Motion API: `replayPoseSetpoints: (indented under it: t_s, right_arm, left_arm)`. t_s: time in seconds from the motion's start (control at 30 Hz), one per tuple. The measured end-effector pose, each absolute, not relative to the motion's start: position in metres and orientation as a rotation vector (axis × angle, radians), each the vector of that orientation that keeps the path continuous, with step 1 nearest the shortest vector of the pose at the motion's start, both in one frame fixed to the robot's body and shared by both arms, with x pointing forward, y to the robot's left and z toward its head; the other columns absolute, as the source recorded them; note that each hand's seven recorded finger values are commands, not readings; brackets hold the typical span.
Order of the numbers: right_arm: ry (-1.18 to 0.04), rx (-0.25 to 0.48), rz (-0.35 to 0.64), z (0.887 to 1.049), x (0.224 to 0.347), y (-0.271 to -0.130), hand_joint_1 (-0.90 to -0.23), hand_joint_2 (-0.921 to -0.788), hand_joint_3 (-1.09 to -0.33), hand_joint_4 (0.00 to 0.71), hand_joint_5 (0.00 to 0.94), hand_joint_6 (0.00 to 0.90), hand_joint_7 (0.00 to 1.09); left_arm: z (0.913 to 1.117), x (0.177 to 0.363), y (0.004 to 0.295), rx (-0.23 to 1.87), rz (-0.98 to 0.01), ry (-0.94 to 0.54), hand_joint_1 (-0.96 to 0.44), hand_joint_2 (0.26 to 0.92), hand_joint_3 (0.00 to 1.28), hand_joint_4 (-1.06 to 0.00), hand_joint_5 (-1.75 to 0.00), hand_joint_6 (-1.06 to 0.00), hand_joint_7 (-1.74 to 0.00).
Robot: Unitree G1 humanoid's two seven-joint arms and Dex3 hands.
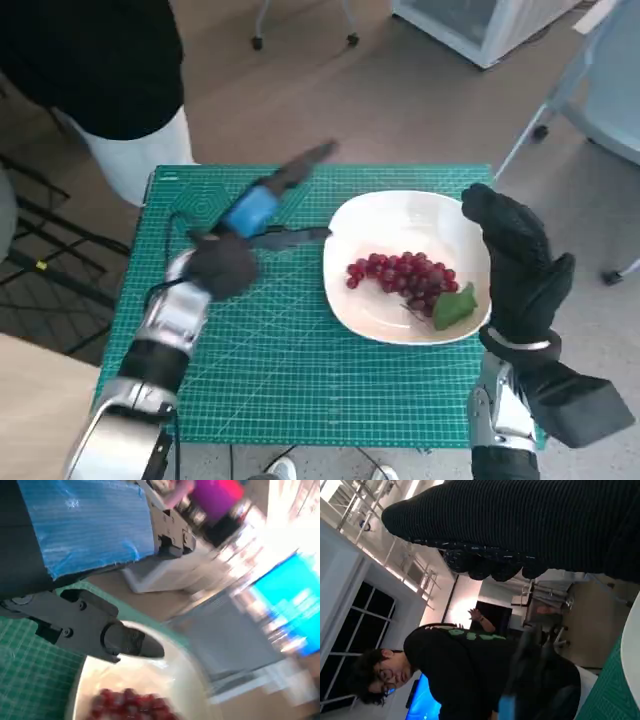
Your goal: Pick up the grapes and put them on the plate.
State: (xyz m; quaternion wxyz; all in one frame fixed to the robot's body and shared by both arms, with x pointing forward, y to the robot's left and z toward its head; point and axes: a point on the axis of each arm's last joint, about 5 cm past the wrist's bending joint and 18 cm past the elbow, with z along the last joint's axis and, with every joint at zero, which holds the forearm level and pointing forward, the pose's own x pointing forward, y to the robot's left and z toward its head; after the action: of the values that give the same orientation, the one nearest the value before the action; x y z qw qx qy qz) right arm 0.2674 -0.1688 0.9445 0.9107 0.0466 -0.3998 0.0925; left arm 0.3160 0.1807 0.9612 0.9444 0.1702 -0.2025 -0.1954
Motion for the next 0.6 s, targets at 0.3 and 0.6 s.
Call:
replayPoseSetpoints:
  t_s: [0.3,0.6]
  right_arm:
    - [-0.83,0.097,0.21,0.947,0.272,-0.163,-0.688,-0.921,-0.725,0.429,0.001,0.09,0.38]
    - [-0.828,0.095,0.237,0.948,0.274,-0.161,-0.687,-0.921,-0.73,0.427,0.0,0.083,0.39]
  left_arm:
    - [0.935,0.301,0.204,-0.031,-0.393,-0.455,-0.52,0.921,0.32,-0.29,-0.01,-0.33,-0.02]
    - [0.923,0.295,0.21,-0.174,-0.417,-0.479,-0.6,0.921,0.36,-0.27,0.0,-0.34,-0.02]
